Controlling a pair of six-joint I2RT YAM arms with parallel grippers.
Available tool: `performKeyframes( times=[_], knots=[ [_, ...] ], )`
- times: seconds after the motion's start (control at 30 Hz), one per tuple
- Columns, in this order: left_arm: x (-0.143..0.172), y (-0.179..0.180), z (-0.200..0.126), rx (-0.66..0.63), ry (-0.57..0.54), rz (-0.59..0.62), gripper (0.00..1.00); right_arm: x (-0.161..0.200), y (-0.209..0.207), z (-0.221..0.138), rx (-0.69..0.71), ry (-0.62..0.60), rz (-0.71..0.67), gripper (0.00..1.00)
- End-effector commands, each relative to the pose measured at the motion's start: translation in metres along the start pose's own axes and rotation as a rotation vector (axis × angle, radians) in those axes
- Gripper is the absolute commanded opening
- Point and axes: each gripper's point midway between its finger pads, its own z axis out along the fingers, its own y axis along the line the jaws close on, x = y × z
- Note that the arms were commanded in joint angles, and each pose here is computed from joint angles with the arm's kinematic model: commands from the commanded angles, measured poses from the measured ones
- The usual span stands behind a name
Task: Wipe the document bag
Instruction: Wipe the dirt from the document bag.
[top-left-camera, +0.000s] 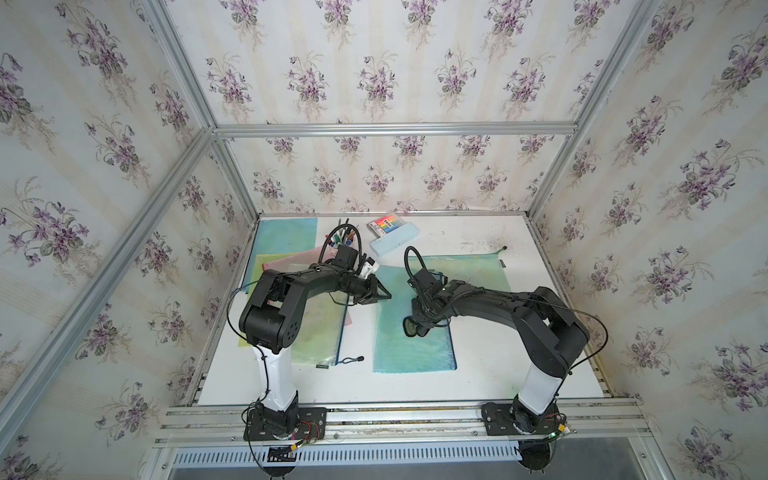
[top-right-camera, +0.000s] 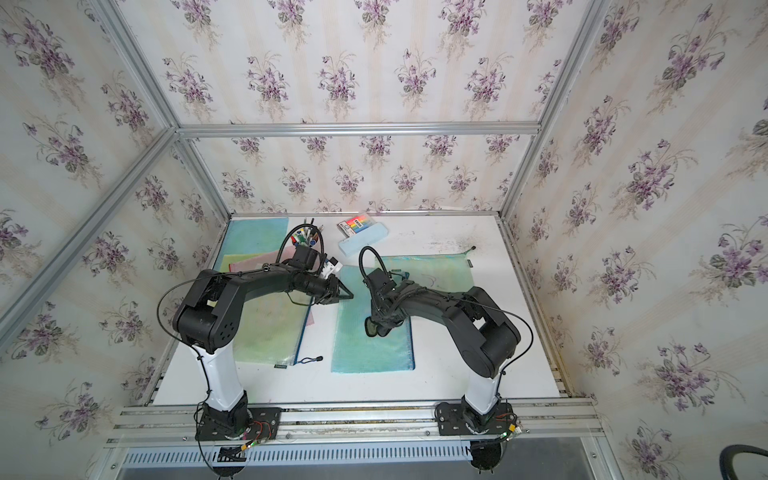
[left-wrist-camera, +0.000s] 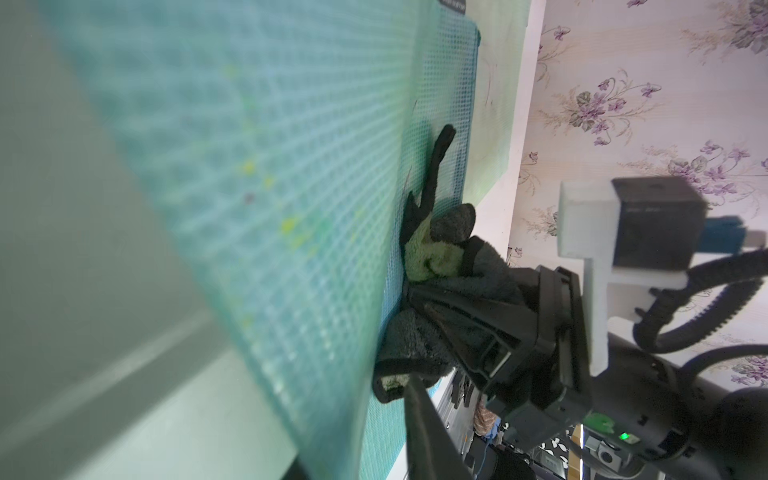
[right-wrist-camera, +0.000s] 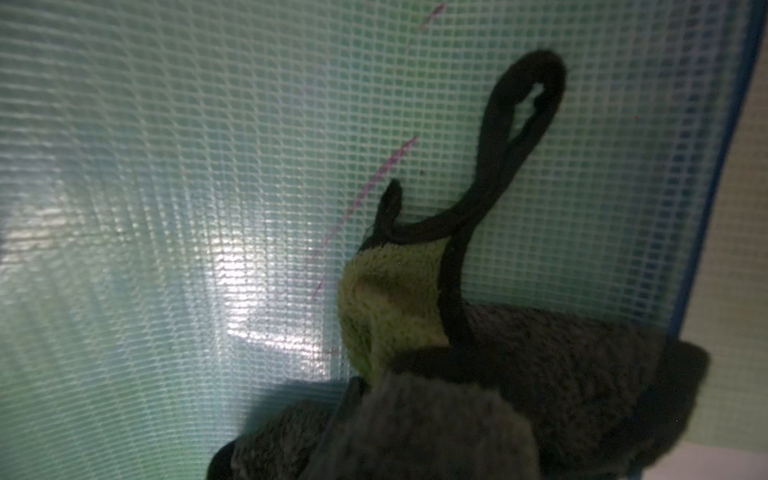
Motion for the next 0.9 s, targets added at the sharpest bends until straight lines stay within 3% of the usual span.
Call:
performKeyframes(
  times=[0.0, 0.13, 0.33, 0.5, 0.63, 0.7, 0.8, 0.87],
  knots=[
    [0.008, 0.006, 0.003, -0.032, 0.025, 0.021, 0.13, -0.023, 0.012, -0.021, 0.002, -0.044, -0.003, 0.21],
    [0.008, 0.006, 0.010, -0.049, 0.043, 0.030, 0.07, -0.047, 0.029, -0.034, 0.022, -0.101, -0.064, 0.21],
    [0.011, 0.017, 0.011, -0.112, 0.060, 0.025, 0.02, -0.041, 0.027, 0.017, 0.068, -0.074, -0.016, 0.19],
    [0.015, 0.020, 0.010, -0.133, 0.082, 0.045, 0.00, -0.032, -0.030, 0.038, 0.214, -0.033, 0.074, 0.19],
    [0.022, 0.023, 0.008, -0.148, 0.108, 0.063, 0.00, -0.033, -0.097, 0.023, 0.374, -0.020, 0.125, 0.18],
    [0.024, 0.023, 0.007, -0.147, 0.121, 0.072, 0.00, -0.041, -0.108, 0.010, 0.404, -0.041, 0.118, 0.19],
    [0.027, 0.024, 0.007, -0.149, 0.138, 0.075, 0.00, -0.057, -0.081, 0.003, 0.317, -0.057, 0.086, 0.19],
    [0.028, 0.024, 0.008, -0.149, 0.144, 0.074, 0.00, -0.067, -0.033, -0.004, 0.212, -0.091, 0.022, 0.19]
  ],
)
